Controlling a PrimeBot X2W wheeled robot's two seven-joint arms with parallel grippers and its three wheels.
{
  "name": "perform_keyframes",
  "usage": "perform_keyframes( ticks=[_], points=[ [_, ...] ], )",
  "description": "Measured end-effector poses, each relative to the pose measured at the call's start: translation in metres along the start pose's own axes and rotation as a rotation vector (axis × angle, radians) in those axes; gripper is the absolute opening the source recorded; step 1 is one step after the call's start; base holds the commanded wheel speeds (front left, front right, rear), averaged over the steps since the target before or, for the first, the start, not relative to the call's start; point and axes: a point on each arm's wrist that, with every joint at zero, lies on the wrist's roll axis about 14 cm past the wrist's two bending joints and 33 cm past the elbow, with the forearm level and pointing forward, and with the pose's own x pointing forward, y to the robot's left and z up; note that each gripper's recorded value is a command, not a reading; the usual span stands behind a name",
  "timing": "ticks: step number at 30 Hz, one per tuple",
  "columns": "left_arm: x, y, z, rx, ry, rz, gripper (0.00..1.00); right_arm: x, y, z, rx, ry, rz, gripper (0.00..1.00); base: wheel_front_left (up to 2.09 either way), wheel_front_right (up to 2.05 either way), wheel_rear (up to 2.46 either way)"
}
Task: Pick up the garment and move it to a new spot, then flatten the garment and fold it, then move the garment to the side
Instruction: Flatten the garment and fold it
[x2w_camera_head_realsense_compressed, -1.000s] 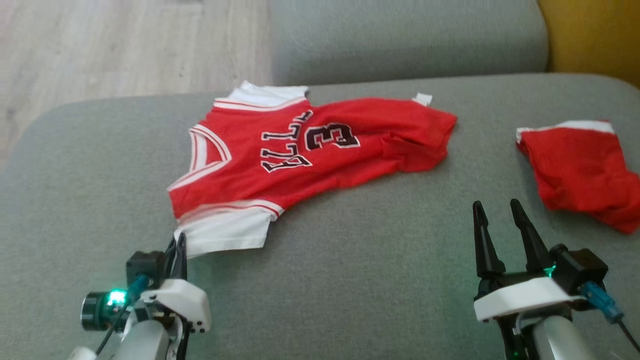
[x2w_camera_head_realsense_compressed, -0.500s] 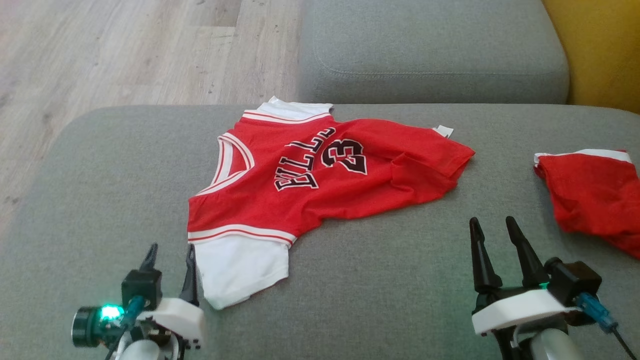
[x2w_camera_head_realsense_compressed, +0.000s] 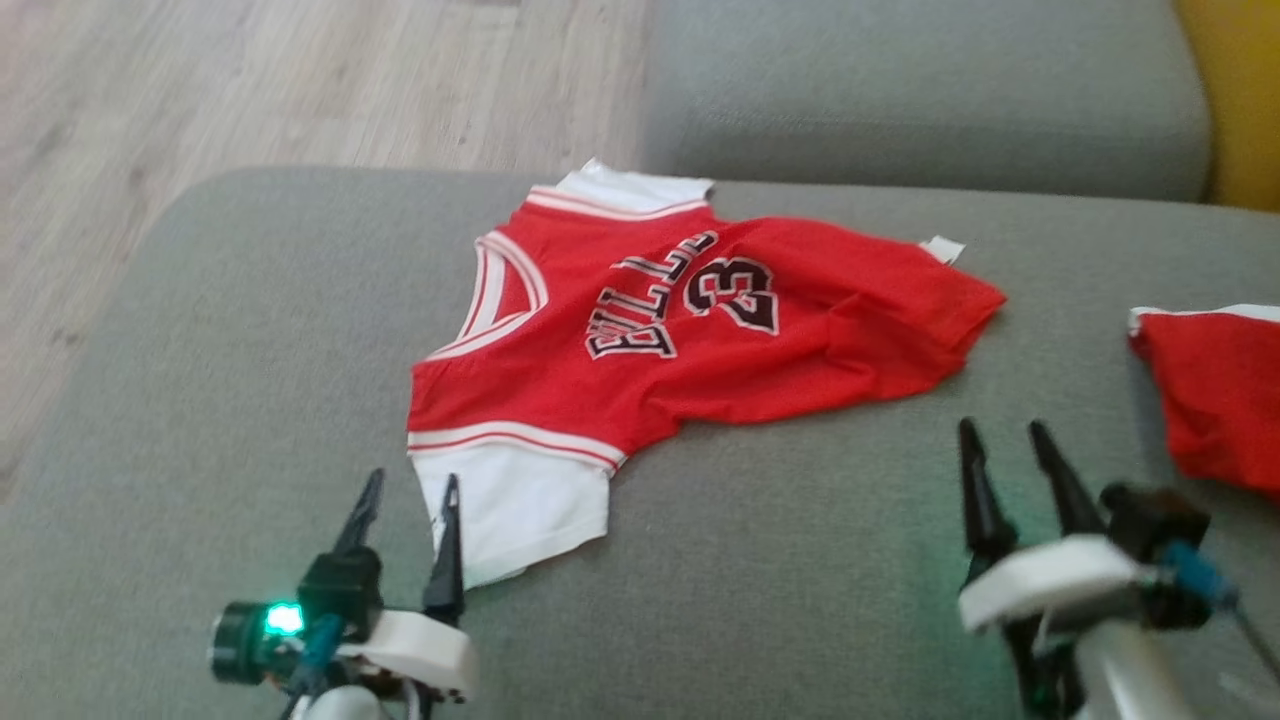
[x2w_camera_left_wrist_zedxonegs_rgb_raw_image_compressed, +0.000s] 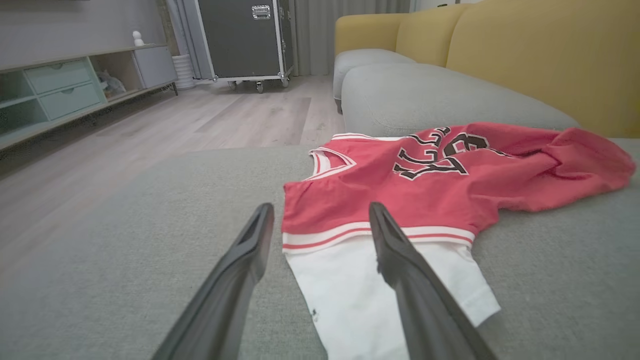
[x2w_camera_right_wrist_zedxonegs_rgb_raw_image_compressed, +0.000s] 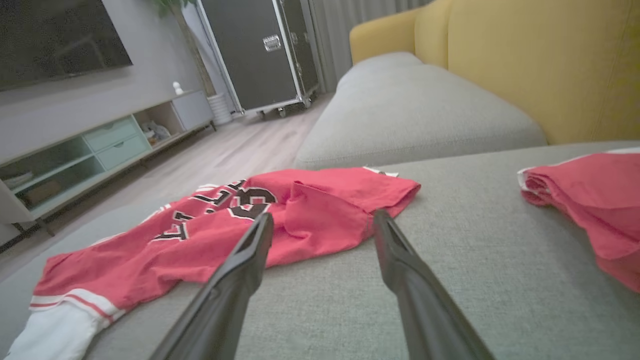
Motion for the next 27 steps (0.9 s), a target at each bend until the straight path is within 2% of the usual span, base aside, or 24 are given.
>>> perform_keyframes(
  ticks=[8,14,19,20,21,22,27],
  points=[
    [0.006,-0.003,-0.004,-0.020,0.014,-0.001,1.00,0.070,-0.031,-0.033,0.078,0.221,-0.111,1.00,0.00,0.00,0.00],
    [0.010,0.004,-0.009,-0.023,0.035,0.017,1.00,0.088,-0.035,-0.069,0.154,0.353,-0.169,1.00,0.00,0.00,0.00],
    [0.009,0.006,-0.017,-0.020,0.056,0.026,1.00,0.100,-0.029,-0.079,0.155,0.387,-0.170,1.00,0.00,0.00,0.00],
    [0.009,0.006,-0.017,-0.019,0.058,0.026,1.00,0.102,-0.028,-0.078,0.153,0.388,-0.170,0.92,0.00,0.00,0.00],
    [0.010,0.006,-0.017,-0.019,0.059,0.025,1.00,0.103,-0.028,-0.078,0.150,0.389,-0.170,0.39,0.00,0.00,0.00],
    [0.010,0.006,-0.017,-0.018,0.059,0.024,1.00,0.104,-0.029,-0.078,0.149,0.388,-0.174,0.00,0.00,0.00,0.00],
    [0.014,0.003,-0.014,-0.013,0.046,0.013,1.00,0.094,-0.038,-0.079,0.136,0.394,-0.198,0.00,0.00,0.00,0.00]
  ],
)
